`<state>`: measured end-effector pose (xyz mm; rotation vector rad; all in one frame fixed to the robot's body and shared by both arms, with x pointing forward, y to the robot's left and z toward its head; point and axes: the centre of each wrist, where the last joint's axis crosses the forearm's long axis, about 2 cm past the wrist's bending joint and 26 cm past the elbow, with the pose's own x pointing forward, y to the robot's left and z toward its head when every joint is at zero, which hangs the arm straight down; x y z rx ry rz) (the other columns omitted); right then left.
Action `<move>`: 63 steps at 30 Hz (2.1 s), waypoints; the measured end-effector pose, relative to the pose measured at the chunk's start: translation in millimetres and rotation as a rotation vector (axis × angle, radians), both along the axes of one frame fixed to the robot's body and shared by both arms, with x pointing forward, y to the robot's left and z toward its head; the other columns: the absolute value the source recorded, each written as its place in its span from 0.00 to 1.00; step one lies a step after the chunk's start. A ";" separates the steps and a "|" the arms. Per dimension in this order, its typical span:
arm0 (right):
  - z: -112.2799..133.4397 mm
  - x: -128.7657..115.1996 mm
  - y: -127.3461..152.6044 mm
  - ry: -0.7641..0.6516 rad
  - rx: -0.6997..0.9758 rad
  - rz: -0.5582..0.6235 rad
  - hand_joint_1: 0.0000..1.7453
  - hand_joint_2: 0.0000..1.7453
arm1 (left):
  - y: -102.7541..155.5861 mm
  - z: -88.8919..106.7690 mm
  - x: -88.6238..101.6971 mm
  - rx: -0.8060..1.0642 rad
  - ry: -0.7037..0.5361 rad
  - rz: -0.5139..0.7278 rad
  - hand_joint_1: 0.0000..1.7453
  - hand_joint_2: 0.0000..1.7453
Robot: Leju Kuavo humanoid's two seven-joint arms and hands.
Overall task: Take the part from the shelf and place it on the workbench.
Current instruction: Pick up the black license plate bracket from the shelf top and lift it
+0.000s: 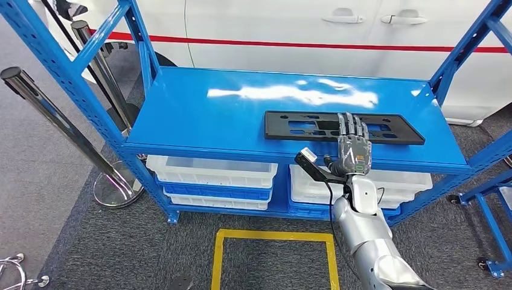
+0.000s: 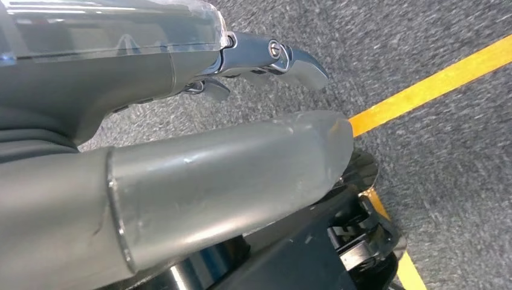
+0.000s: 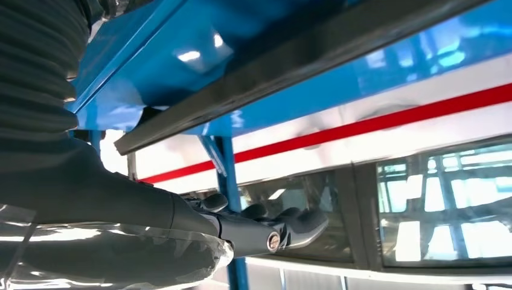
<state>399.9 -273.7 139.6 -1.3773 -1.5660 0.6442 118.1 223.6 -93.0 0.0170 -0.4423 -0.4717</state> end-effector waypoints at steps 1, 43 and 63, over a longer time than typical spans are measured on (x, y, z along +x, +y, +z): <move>-1.7 -1.3 -0.9 0.003 0.004 -0.002 0.00 1.00 | 0.0 -0.2 -0.7 0.000 0.001 0.000 0.00 0.00; 2.3 -6.5 -6.6 -0.062 0.100 -0.028 1.00 1.00 | -4.3 1.3 2.6 -0.038 -0.074 0.018 0.00 0.00; -5.7 -20.6 -45.6 -0.120 0.149 -0.086 1.00 1.00 | -3.6 3.0 9.2 -0.178 -0.241 0.352 0.00 0.75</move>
